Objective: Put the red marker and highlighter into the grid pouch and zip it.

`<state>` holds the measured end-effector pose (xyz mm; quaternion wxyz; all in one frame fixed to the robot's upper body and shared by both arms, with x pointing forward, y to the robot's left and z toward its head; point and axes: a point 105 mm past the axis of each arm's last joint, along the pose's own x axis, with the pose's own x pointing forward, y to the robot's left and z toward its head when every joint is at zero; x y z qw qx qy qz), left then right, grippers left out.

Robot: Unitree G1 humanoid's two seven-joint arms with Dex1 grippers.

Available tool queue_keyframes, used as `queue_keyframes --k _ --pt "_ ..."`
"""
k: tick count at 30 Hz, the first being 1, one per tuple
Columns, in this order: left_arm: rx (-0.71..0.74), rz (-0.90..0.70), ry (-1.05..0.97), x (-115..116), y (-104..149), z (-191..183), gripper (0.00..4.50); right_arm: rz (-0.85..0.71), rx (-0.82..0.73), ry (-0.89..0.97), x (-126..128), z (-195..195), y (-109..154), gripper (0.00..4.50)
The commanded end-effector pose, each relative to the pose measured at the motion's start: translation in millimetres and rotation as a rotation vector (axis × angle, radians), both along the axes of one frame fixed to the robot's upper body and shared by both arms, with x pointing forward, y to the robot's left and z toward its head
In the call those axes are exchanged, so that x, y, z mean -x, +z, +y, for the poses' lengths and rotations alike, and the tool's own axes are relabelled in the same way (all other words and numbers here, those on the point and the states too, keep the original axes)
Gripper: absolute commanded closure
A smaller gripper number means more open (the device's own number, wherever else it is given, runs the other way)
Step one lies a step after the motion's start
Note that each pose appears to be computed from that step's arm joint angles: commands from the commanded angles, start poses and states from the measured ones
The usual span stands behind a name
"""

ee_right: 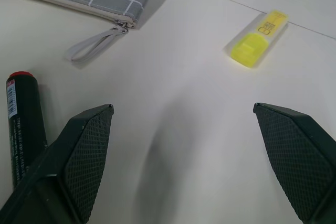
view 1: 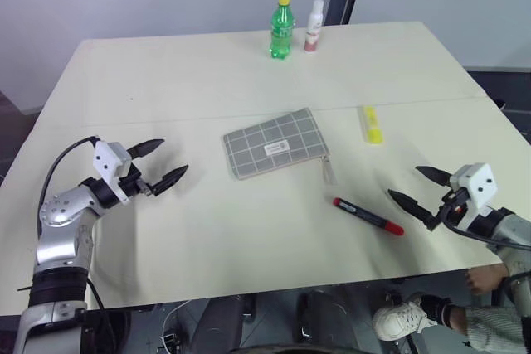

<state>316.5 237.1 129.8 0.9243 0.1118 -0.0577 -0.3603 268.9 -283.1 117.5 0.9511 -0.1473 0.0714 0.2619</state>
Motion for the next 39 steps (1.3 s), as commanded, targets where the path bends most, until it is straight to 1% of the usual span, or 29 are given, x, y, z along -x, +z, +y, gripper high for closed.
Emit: queue_keyframes --k 1,4,6,8,9,10,12,14,15,16,18,20,22,23,25,29,31,36,39 --pt "-0.021 -0.035 -0.010 1 5 -3 0.00 -0.050 0.011 0.011 -2 3 13 0.07" --pt "-0.030 -0.052 -0.011 0 7 -5 0.00 -0.054 0.010 0.015 -3 5 14 0.07" --pt "-0.063 -0.090 0.002 -3 9 -5 0.00 -0.064 -0.011 0.028 -6 11 18 0.07" --pt "-0.116 -0.161 0.031 -10 15 -5 0.00 -0.098 -0.051 0.039 -16 26 27 0.57" --pt "-0.142 -0.192 0.033 -13 17 -6 0.00 -0.126 -0.070 0.068 -23 41 33 0.88" --pt "-0.158 -0.211 0.033 -15 19 -7 0.00 -0.144 -0.081 0.087 -28 51 37 1.35" --pt "-0.225 -0.257 0.012 -19 18 -14 0.00 -0.193 -0.120 0.138 -44 85 46 2.46" --pt "-0.293 -0.296 -0.011 -23 13 -21 0.00 -0.210 -0.132 0.169 -61 116 47 3.49" --pt "-0.309 -0.307 -0.018 -24 12 -23 0.00 -0.213 -0.130 0.175 -66 123 47 4.08" --pt "-0.352 -0.343 -0.036 -25 11 -27 0.00 -0.223 -0.115 0.172 -76 133 45 4.44" --pt "-0.448 -0.414 -0.080 -27 8 -36 0.00 -0.230 -0.059 0.175 -95 153 40 4.44" --pt "-0.493 -0.448 -0.111 -29 5 -42 0.00 -0.227 -0.039 0.143 -112 163 38 4.44" --pt "-0.557 -0.488 -0.155 -29 0 -49 0.00 -0.218 0.054 0.143 -125 168 29 4.44" --pt "-0.587 -0.504 -0.177 -29 -3 -52 0.00 -0.217 0.128 0.139 -130 167 22 4.44" --pt "-0.624 -0.518 -0.209 -29 -8 -56 0.00 -0.207 0.228 0.150 -137 165 11 4.44" --pt "-0.689 -0.536 -0.249 -28 -18 -59 0.00 -0.160 0.333 0.178 -141 161 -9 4.44" --pt "-0.703 -0.546 -0.257 -28 -20 -59 0.00 -0.159 0.364 0.193 -141 161 -12 4.44" --pt "-0.681 -0.594 -0.218 -42 -12 -76 0.00 -0.162 0.321 0.204 -136 165 -12 4.44" --pt "-0.662 -0.603 -0.237 -44 -13 -86 0.00 -0.159 0.323 0.208 -135 164 -13 4.44"
